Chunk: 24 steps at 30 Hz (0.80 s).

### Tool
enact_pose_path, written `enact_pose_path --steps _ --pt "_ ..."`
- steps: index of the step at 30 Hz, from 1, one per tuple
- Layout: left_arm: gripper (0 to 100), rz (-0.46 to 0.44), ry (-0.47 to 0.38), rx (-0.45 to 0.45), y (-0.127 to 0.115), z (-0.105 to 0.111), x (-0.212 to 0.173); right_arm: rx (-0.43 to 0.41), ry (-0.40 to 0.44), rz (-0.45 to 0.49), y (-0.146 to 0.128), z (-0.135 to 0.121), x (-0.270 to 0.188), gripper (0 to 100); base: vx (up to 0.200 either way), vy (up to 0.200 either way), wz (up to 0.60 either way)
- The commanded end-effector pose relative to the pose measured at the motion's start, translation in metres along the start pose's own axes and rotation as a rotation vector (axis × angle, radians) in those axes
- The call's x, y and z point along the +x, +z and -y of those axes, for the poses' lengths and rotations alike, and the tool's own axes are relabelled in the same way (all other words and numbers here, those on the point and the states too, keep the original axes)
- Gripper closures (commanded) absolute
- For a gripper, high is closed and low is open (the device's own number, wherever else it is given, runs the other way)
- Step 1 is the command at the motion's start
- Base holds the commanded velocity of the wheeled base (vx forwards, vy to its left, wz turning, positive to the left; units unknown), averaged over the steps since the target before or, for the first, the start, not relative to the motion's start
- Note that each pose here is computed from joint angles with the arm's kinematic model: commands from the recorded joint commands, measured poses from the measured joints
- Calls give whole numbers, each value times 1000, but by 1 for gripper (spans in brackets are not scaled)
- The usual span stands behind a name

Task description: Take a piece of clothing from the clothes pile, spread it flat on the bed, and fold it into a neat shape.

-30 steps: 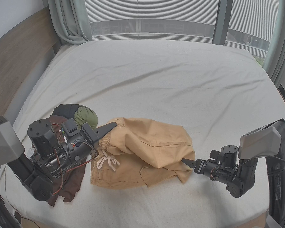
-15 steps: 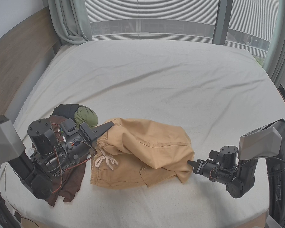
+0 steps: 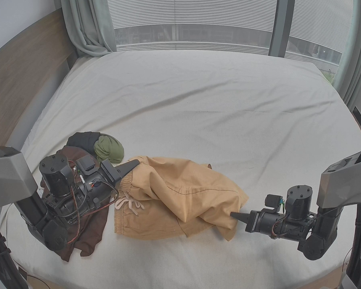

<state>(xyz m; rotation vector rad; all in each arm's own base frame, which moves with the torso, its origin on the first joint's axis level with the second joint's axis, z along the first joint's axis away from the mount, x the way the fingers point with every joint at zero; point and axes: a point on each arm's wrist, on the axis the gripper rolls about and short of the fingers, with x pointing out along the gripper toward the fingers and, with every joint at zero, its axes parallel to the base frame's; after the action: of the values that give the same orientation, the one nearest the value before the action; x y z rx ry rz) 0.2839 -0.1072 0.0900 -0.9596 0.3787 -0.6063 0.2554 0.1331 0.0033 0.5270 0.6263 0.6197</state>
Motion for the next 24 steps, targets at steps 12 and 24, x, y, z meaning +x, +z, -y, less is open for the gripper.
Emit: enact_pose_path --steps 12,24 --pt "100 -24 47 21 -7 -16 5 -7 -76 -123 -32 25 11 0 0 0 0" --pt "100 -22 45 21 -6 -16 5 6 -134 -20 -13 46 20 0 0 0 0"
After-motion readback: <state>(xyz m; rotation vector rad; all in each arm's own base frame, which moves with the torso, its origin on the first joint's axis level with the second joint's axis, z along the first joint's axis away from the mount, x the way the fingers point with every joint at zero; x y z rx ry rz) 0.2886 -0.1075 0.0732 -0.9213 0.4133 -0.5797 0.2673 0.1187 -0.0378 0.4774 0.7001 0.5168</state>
